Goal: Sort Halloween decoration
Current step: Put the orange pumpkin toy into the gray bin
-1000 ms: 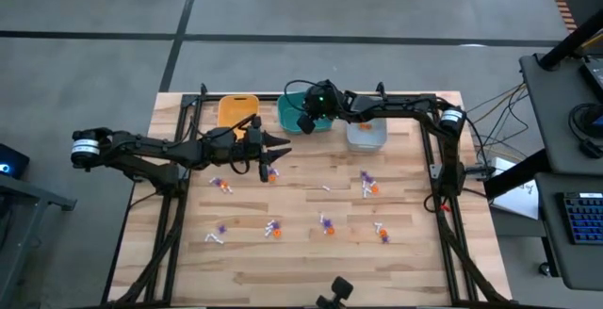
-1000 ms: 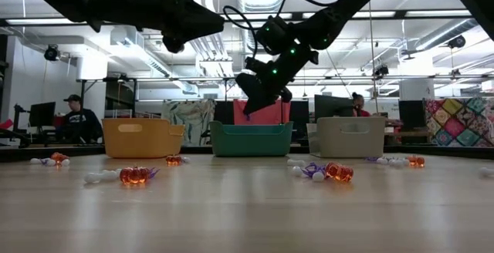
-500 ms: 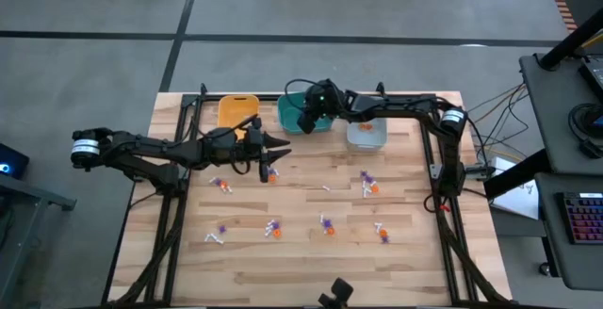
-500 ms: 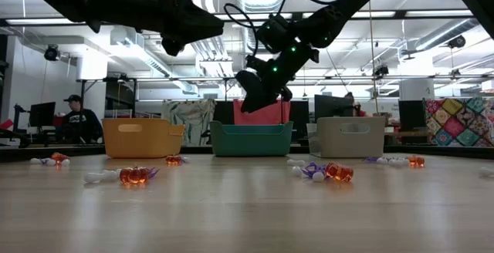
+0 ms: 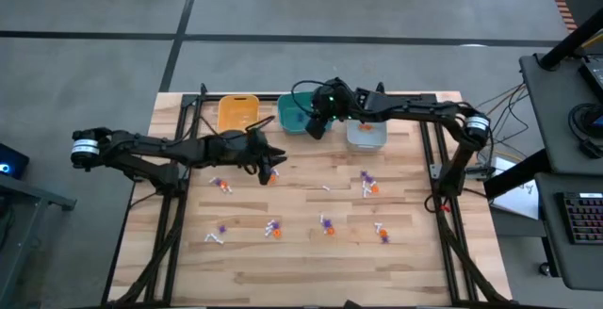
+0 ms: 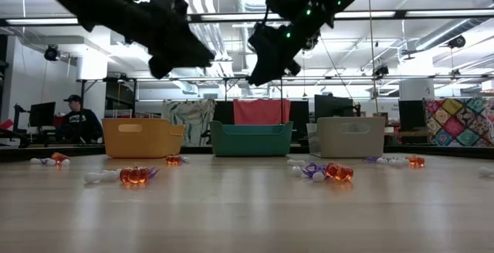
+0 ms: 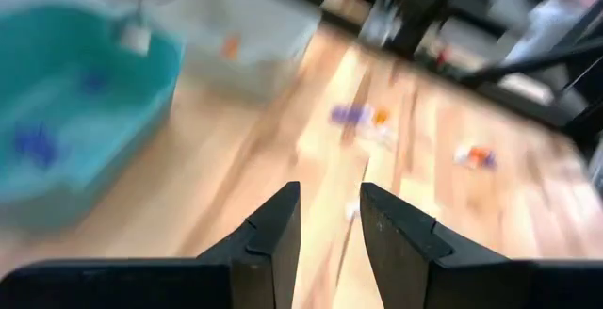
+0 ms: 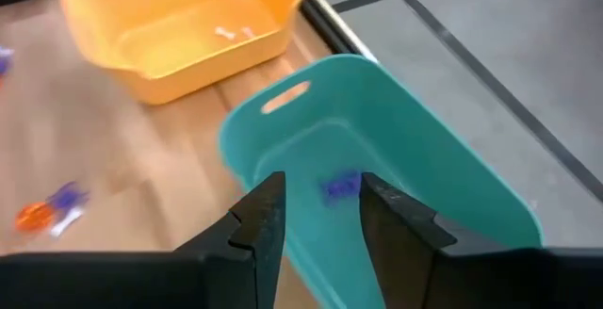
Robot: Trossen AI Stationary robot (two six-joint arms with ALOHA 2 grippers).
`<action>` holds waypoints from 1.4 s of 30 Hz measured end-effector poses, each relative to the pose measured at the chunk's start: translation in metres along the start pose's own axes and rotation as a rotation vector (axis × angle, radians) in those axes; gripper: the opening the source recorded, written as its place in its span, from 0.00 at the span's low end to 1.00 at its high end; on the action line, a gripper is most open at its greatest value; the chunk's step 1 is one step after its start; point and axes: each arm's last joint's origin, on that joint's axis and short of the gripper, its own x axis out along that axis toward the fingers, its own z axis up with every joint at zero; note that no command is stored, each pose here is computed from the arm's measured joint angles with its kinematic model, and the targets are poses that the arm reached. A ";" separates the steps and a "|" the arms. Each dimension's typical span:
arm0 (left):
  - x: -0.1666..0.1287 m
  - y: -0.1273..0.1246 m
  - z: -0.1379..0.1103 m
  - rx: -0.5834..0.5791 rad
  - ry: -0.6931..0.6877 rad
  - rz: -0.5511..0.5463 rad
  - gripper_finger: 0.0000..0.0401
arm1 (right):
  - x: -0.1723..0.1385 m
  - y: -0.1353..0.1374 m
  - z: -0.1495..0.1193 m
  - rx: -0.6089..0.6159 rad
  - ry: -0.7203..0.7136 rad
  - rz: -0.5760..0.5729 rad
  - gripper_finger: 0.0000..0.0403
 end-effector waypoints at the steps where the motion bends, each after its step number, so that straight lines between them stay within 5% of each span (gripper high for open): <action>1: 0.000 0.000 0.000 -0.024 0.057 0.023 0.24 | -0.004 0.004 0.001 -0.012 0.001 0.008 0.30; 14: -0.026 0.003 -0.031 -0.331 0.745 0.539 0.24 | -0.036 0.039 0.008 -0.109 -0.037 0.087 0.29; 26: -0.030 0.005 -0.055 -0.392 0.941 0.791 0.23 | -0.035 0.040 0.006 -0.115 -0.025 0.083 0.28; 42: -0.021 0.002 -0.072 -0.345 1.011 0.842 0.24 | -0.035 0.041 0.006 -0.109 -0.028 0.083 0.27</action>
